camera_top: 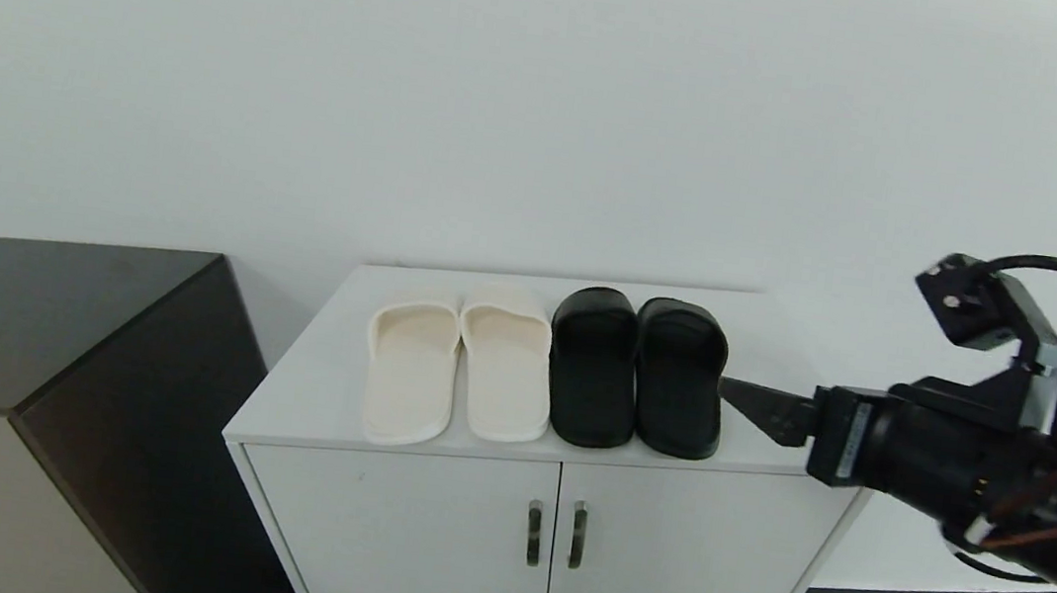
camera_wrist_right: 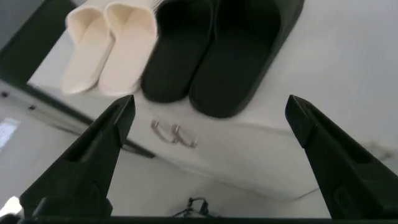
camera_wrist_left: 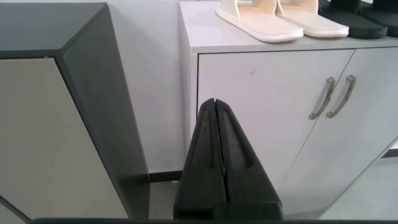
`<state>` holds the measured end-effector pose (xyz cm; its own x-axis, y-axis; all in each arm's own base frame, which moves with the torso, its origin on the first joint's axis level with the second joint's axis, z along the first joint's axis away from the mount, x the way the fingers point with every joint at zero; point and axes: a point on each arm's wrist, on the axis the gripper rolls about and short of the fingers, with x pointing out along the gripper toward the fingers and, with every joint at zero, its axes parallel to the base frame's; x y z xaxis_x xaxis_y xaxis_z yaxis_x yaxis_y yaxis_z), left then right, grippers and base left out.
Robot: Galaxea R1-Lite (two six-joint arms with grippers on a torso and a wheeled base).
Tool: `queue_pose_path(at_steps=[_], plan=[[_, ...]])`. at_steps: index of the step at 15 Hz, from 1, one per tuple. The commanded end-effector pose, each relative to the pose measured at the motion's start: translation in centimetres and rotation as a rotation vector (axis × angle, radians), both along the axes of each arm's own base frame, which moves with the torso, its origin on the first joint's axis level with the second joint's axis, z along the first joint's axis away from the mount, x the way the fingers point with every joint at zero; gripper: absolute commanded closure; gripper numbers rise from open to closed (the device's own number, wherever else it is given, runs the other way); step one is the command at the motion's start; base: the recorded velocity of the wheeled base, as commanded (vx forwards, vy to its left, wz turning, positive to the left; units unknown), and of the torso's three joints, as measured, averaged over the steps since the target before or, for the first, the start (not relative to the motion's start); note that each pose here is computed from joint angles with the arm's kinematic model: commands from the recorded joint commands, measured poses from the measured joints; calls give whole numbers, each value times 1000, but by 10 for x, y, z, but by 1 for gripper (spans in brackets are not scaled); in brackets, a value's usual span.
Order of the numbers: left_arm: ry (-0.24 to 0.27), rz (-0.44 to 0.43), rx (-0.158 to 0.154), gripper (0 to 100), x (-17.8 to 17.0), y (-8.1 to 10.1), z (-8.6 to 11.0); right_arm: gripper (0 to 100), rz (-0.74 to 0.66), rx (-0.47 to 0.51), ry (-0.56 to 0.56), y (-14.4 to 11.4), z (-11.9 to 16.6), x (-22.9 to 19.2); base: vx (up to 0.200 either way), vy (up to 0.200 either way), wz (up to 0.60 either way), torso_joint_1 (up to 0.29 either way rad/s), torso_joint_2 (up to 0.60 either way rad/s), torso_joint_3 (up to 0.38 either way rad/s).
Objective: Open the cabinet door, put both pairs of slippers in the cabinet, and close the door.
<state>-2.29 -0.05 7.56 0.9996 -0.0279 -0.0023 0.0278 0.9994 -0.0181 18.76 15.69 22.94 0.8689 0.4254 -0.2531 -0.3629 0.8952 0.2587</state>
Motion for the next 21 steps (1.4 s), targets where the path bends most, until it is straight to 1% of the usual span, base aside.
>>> queue_pose_path(at_steps=[1,4,6,8,11,15,17,21], plan=[[1,2,0,100,0,0,0,0,-70,-77,8,55,-17,41,0,0,0,0,0,0],[2,0,0,100,0,0,0,0,-137,-121,-8,86,-28,75,0,0,0,0,0,0],[1,0,0,100,0,0,0,0,-191,-133,-18,100,-34,91,0,0,0,0,0,0],[1,0,0,100,0,0,0,0,-242,-142,-29,108,-37,107,0,0,0,0,0,0],[1,0,0,100,0,0,0,0,-287,-165,-34,115,-45,124,0,0,0,0,0,0],[1,0,-2,100,0,0,0,0,-305,-210,-48,118,-55,146,0,0,0,0,0,0],[1,0,-2,100,0,0,0,0,-317,-211,-59,119,-56,158,0,0,0,0,0,0],[2,0,-3,100,0,0,0,0,-328,-263,-92,119,-58,177,0,0,0,0,0,0]])
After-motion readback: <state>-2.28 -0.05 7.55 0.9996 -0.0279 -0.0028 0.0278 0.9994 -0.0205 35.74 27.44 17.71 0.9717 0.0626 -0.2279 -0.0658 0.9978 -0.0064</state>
